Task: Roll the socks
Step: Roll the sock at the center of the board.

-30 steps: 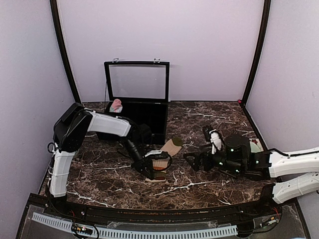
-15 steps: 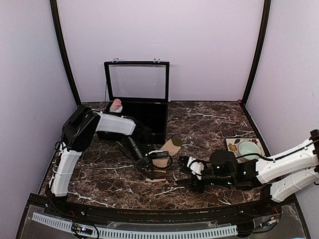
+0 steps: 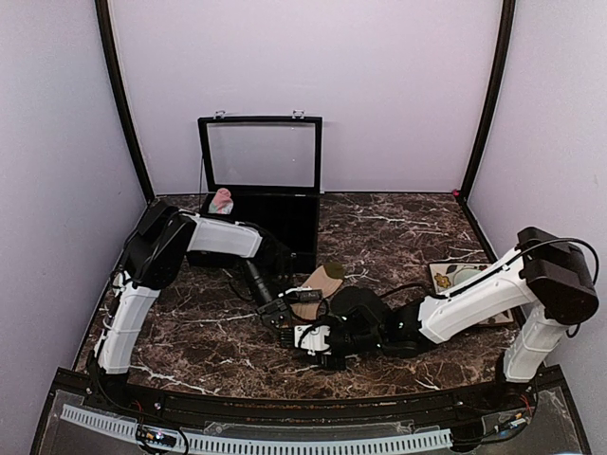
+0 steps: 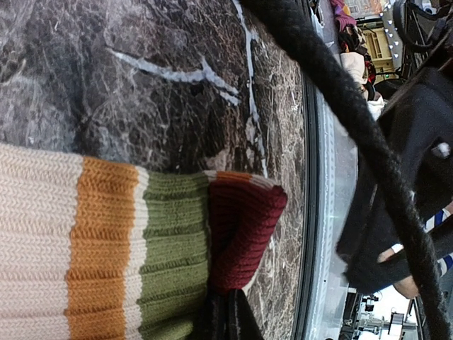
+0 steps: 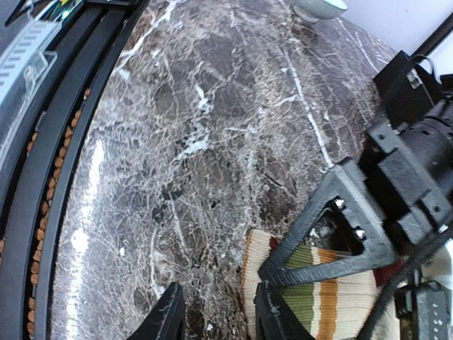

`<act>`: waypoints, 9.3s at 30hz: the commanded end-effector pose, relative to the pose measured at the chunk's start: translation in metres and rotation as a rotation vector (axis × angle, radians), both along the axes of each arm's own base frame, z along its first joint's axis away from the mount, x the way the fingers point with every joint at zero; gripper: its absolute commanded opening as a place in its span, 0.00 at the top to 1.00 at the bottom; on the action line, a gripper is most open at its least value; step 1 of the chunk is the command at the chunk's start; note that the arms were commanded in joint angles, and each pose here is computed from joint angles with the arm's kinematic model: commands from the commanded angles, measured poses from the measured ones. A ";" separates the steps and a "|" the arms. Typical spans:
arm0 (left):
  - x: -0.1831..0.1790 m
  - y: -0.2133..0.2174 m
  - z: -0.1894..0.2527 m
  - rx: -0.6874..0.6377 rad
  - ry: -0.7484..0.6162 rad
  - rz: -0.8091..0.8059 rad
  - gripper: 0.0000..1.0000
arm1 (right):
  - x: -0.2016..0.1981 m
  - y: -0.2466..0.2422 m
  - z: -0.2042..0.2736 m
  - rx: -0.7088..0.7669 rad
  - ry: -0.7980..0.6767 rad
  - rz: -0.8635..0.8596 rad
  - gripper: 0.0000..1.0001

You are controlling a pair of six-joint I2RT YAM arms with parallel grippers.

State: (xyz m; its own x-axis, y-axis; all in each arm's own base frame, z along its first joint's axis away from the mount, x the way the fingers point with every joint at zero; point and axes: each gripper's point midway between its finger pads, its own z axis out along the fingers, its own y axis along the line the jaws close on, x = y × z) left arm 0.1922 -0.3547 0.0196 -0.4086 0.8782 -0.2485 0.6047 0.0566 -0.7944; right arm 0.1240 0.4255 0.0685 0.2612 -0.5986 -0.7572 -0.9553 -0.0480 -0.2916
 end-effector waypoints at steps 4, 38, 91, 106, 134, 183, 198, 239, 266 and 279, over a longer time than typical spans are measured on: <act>0.002 0.028 -0.055 0.152 -0.053 -0.062 0.99 | 0.013 0.009 -0.012 -0.005 -0.023 0.044 0.69; -0.002 0.031 -0.052 0.139 -0.039 -0.080 0.99 | 0.031 -0.011 -0.054 -0.099 0.023 -0.014 0.74; -0.018 0.048 0.069 -0.300 -0.905 -0.185 0.40 | -0.017 -0.081 -0.145 -0.365 0.922 -0.258 1.00; -0.032 0.017 0.021 -0.269 -0.946 -0.385 0.63 | -0.014 -0.097 -0.157 -0.382 1.052 -0.331 1.00; -0.029 0.033 -0.013 -0.074 -0.556 -0.257 1.00 | 0.023 -0.069 -0.100 -0.112 0.956 -0.400 0.01; 0.004 0.047 -0.037 0.169 -0.032 -0.026 1.00 | -0.009 -0.004 0.005 0.070 0.153 0.039 0.62; 0.007 0.047 -0.040 0.180 -0.055 -0.034 1.00 | 0.023 0.020 -0.031 -0.014 0.045 0.030 0.63; 0.013 0.050 -0.028 0.181 -0.101 -0.041 0.72 | 0.026 -0.016 -0.093 -0.182 0.162 -0.047 0.97; -0.026 0.039 0.071 -0.255 -0.655 -0.165 0.05 | 0.018 -0.067 -0.139 -0.188 0.755 -0.351 1.00; -0.015 0.016 0.034 -0.223 -0.771 -0.190 0.14 | 0.020 -0.069 -0.145 -0.205 0.863 -0.371 1.00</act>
